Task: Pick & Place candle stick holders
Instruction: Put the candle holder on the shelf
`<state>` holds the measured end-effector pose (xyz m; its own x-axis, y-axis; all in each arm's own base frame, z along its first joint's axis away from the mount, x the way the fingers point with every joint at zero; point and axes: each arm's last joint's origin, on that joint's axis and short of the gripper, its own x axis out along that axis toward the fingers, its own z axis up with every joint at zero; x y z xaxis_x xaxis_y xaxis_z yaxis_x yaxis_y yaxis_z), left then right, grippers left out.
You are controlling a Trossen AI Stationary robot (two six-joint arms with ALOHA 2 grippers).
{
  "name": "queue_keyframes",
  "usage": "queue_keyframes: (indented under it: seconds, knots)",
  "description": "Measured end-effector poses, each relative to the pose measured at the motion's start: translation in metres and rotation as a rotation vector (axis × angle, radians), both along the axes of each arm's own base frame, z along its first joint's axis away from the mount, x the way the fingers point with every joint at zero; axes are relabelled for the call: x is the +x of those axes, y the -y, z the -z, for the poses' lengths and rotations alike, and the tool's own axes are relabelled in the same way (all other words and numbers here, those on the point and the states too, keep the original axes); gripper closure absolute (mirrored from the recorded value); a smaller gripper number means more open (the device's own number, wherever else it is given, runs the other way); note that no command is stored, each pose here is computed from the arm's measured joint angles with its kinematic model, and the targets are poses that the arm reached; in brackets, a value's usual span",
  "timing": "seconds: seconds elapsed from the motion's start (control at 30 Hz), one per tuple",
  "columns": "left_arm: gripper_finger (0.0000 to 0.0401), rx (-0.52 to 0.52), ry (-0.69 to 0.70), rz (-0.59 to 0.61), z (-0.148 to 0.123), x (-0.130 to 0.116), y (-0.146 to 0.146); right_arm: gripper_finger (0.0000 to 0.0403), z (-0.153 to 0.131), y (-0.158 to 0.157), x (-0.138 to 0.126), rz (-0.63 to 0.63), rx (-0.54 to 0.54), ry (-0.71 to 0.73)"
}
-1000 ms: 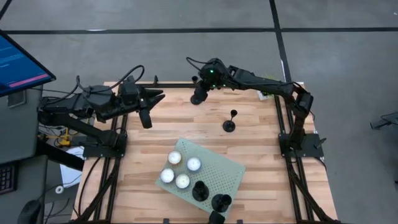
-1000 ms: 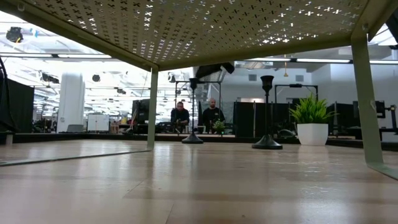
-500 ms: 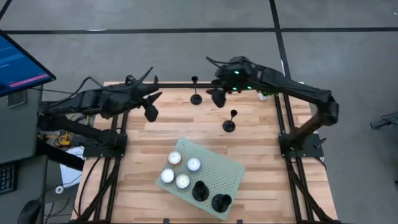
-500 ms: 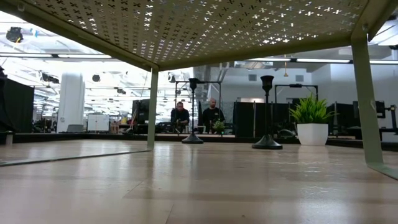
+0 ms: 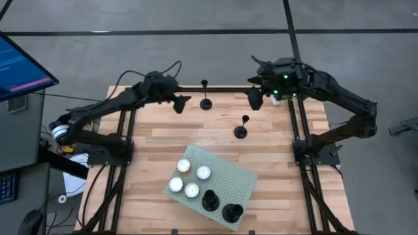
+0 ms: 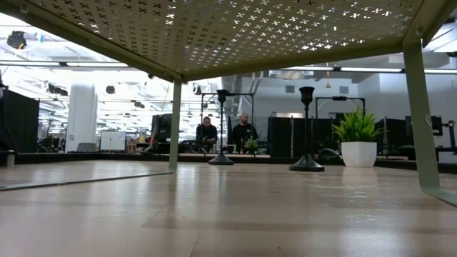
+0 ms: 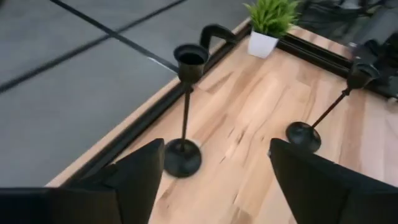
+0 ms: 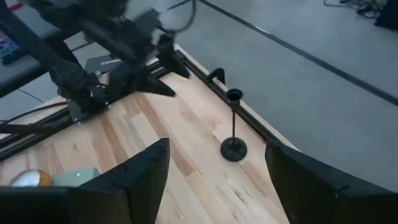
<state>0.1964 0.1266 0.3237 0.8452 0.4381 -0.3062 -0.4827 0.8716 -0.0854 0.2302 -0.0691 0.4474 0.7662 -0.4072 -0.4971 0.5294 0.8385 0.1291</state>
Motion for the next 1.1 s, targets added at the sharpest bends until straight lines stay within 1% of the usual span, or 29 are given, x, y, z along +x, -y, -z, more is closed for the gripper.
queue_keyframes:
  seconds: [0.07,0.17,0.27,0.37,0.57,0.7,0.77,0.83,0.9,1.1]
  knots:
    - [0.01,-0.009,0.014,0.048,0.01,0.011,-0.015,0.0148,-0.001,-0.002,-0.006,0.013,0.017,-0.006]
    - [0.0094,-0.021,-0.006,0.105,0.028,0.028,-0.03,0.0148,-0.001,-0.003,-0.014,0.044,0.036,-0.021]
    - [0.0093,0.018,0.001,0.145,0.04,0.043,-0.04,0.0148,0.001,-0.004,-0.018,0.078,0.046,-0.042]
    - [0.0093,0.036,0.019,0.153,0.051,0.056,-0.048,0.0148,0.002,-0.004,-0.019,0.093,0.052,-0.061]
    - [0.0093,0.024,0.004,0.141,0.076,0.07,-0.063,0.0148,0.004,-0.003,-0.018,0.092,0.054,-0.069]
    - [0.0097,0.068,0.066,0.143,0.078,0.078,-0.068,0.0148,0.003,-0.003,-0.018,0.093,0.054,-0.067]
    - [0.0099,0.052,0.084,0.155,0.081,0.08,-0.07,0.0148,0.003,-0.003,-0.018,0.092,0.054,-0.067]
    - [0.01,0.036,0.074,0.156,0.087,0.083,-0.071,0.0148,0.003,-0.003,-0.018,0.092,0.054,-0.067]
    - [0.0101,0.037,0.077,0.156,0.09,0.084,-0.072,0.0148,0.003,-0.003,-0.018,0.091,0.052,-0.068]
    - [0.0106,0.091,0.145,0.129,0.089,0.087,-0.079,0.0148,0.003,-0.003,-0.018,0.088,0.048,-0.071]
